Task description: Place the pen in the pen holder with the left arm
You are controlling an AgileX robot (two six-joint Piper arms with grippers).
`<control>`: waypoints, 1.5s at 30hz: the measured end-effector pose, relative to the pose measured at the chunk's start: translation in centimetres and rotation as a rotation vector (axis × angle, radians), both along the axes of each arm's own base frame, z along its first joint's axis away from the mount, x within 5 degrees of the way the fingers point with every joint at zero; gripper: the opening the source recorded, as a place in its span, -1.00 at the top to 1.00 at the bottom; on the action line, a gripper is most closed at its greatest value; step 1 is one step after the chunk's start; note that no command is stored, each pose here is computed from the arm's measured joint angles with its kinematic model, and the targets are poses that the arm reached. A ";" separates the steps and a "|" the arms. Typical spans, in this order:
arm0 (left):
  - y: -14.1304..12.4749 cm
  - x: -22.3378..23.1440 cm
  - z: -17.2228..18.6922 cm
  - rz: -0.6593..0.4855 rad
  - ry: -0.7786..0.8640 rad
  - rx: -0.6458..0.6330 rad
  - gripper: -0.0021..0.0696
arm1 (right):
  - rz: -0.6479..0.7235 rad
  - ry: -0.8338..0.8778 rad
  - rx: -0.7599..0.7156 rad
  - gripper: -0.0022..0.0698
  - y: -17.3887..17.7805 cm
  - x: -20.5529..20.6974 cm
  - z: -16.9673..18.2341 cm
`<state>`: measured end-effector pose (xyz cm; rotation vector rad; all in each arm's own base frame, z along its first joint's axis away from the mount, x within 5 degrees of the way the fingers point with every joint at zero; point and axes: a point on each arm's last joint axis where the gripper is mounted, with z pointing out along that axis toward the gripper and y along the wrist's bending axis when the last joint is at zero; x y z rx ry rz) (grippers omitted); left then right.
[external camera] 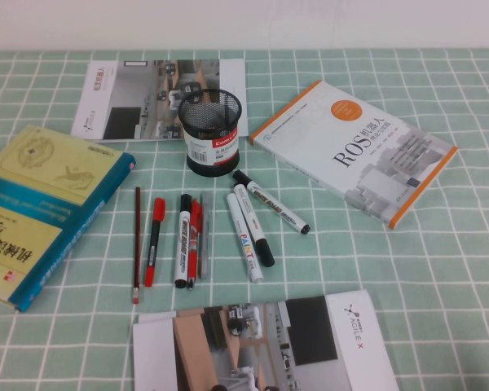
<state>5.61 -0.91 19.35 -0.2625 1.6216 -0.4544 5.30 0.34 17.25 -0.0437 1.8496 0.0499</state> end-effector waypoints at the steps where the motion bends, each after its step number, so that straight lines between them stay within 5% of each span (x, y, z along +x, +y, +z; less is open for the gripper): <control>1: -0.1 -0.1 0.0 -0.009 0.018 -0.002 0.94 | 0.000 0.000 0.000 1.00 0.0 0.0 0.0; 10: -1.0 2.5 6.4 -0.080 0.261 0.012 0.94 | 0.000 0.000 0.000 1.00 0.0 0.0 0.0; 18: -2.4 10.1 10.9 -0.233 0.586 0.206 0.94 | 0.000 0.000 0.000 1.00 0.0 0.0 0.0; 26: -3.7 18.6 9.2 -0.330 0.831 0.244 0.94 | 0.000 0.000 0.000 1.00 0.0 0.0 0.0; 32: -7.3 23.1 7.1 -0.420 0.933 0.348 0.94 | 0.000 0.000 0.000 1.00 0.0 0.0 0.0; 45: -12.2 28.4 5.3 -0.409 1.062 0.471 0.94 | 0.000 0.002 0.000 1.00 0.0 0.0 -0.1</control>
